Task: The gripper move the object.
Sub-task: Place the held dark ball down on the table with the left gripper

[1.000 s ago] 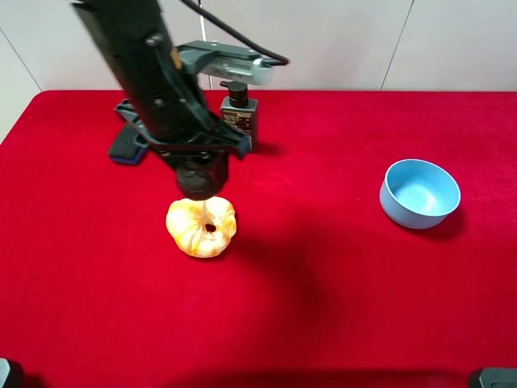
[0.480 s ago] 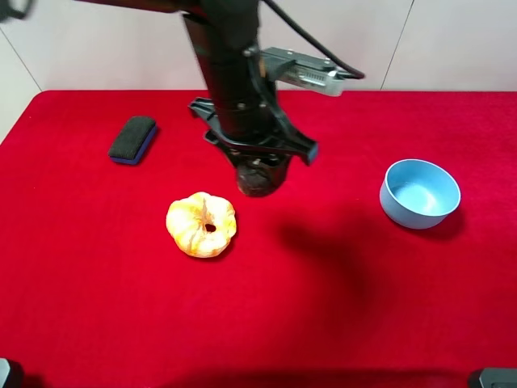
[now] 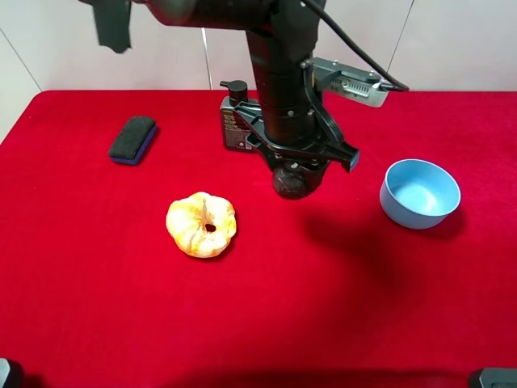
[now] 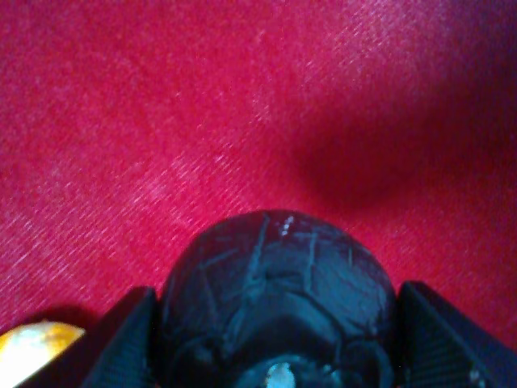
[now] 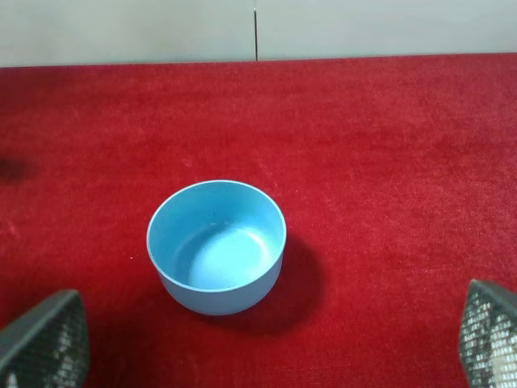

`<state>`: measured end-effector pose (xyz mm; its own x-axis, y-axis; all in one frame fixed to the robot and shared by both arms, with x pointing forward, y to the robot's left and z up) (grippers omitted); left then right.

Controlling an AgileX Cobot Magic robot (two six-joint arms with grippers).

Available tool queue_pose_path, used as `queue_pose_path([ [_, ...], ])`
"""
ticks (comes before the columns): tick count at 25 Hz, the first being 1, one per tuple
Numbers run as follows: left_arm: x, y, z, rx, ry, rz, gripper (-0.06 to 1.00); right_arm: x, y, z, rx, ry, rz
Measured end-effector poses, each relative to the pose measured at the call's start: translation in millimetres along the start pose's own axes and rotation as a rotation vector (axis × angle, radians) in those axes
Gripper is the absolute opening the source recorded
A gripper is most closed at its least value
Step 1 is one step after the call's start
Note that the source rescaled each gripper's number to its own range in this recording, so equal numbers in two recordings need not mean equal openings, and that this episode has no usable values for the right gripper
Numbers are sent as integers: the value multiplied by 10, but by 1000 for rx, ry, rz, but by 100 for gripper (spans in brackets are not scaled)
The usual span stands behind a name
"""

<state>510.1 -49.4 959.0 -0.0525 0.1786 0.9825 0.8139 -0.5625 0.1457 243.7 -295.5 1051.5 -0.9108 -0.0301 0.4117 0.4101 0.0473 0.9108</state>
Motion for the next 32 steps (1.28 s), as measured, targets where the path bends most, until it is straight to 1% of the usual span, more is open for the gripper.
queue_pose_path([
  [4,-34,30,-110,-31,-4,0,0,0,0,0,0,0,0],
  [10,-116,62,-203,-60,-6,8,0,0,0,0,0,0,0],
  [17,-193,158,-241,-105,-9,1,0,0,0,0,0,0,0],
  [26,-384,187,-236,-119,-6,7,0,0,0,0,0,0,0],
  [32,-470,245,-248,-130,-16,-43,0,0,0,0,0,0,0],
])
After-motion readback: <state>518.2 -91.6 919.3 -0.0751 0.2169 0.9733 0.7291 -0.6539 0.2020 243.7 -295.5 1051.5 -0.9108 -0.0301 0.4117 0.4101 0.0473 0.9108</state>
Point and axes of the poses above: a point on each arm's last joint axis where the gripper is mounted, x pointing back along that axis away from the gripper, z along the wrist's bending axis when the last joint is at zero, y = z × x, the point moved 1 cm from there along -x, pointing out along that axis toward the gripper, and after that the axes turned 5 degrees about x, right-handed, at the moved point
